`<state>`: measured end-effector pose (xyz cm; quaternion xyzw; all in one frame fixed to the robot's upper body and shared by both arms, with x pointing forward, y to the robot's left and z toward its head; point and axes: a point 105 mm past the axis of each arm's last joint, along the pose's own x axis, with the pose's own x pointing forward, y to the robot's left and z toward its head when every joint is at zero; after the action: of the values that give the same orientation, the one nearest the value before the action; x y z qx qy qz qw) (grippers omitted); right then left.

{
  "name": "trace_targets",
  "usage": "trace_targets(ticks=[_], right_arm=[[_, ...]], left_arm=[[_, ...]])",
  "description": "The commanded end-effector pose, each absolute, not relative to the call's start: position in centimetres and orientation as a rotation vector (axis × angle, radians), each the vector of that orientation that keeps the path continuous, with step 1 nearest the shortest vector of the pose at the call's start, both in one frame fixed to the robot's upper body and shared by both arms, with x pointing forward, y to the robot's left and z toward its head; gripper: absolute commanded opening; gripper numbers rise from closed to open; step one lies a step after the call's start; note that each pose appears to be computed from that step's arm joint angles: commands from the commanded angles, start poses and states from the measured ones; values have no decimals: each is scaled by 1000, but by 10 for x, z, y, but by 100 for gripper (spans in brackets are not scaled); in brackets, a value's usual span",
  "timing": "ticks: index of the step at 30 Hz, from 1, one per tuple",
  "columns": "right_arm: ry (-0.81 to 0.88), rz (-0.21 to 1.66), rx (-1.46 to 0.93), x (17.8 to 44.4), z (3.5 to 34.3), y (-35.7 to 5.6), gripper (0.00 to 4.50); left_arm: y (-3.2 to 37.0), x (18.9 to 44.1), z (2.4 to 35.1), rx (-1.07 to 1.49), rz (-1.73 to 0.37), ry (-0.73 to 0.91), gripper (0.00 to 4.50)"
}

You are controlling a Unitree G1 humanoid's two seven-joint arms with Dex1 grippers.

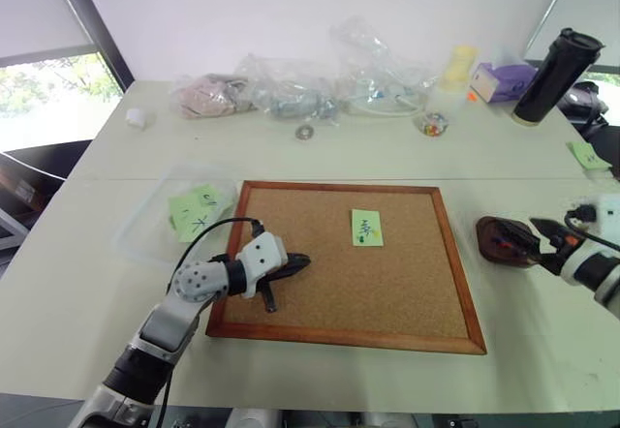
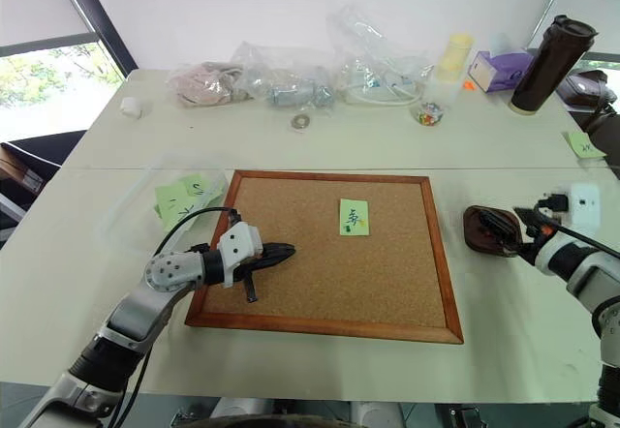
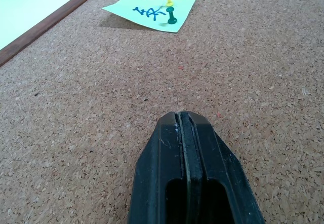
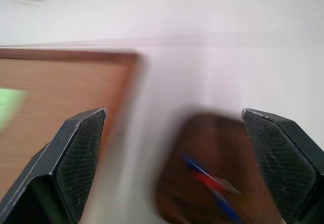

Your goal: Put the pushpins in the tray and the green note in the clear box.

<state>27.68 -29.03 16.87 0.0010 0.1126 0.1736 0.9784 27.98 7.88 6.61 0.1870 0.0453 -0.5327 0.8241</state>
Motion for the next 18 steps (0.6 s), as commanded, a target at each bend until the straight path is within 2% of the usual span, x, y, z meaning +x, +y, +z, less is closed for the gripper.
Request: trace_targets(ticks=[1, 8, 18], right_arm=[[244, 586, -117, 272, 174, -234, 443], [269, 773, -247, 279, 145, -172, 443], [240, 766, -236, 314, 121, -147, 443]], left_arm=[[84, 273, 40, 413, -1151, 212, 0], [80, 275, 42, 413, -1156, 201, 0], [78, 276, 46, 420, -1150, 189, 0]])
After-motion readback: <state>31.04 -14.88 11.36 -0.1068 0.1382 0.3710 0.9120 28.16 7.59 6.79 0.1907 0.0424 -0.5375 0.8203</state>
